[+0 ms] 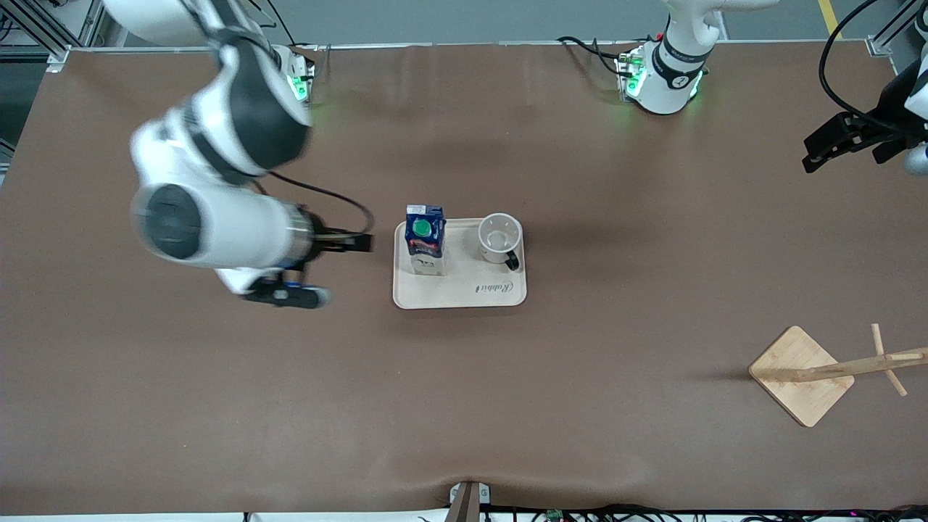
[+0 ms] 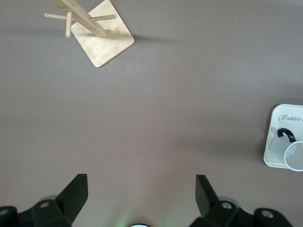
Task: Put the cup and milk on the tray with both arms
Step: 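Open the right gripper and draw it back from the milk carton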
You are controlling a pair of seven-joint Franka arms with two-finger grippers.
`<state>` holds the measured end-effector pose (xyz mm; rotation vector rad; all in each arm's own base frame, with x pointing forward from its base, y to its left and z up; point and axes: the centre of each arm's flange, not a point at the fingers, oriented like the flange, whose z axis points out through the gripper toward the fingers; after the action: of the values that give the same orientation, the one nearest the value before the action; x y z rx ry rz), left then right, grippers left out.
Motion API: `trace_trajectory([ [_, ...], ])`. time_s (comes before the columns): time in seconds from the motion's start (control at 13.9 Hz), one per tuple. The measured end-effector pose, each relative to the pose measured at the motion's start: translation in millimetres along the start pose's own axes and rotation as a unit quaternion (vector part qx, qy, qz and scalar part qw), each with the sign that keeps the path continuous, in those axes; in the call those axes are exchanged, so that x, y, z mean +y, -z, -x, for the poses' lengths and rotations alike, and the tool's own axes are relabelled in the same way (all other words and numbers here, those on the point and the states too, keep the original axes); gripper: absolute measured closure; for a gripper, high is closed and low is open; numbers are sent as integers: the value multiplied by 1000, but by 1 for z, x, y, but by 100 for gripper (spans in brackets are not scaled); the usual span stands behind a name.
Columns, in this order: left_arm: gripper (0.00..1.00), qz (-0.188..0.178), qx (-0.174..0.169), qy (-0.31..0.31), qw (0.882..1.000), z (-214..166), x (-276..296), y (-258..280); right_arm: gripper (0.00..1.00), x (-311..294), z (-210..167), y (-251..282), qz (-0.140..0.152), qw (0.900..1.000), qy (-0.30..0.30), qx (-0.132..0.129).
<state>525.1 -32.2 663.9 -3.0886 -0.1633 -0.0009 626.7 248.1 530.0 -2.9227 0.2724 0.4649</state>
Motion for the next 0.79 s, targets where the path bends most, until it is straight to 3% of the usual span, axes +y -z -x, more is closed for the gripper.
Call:
trace_trajectory([
  [0.22, 0, 0, 0, -1, 1000, 0, 1, 0, 0, 78, 31, 87, -15, 999, -37, 17],
  [0.57, 0, 0, 0, -3, 1000, 1, 3, 0, 0, 148, 33, 117, 52, 993, -98, 48],
  [0.79, 0, 0, 0, -10, 1000, 2, 10, 0, 0, 178, 41, 136, 63, 994, -60, 68],
])
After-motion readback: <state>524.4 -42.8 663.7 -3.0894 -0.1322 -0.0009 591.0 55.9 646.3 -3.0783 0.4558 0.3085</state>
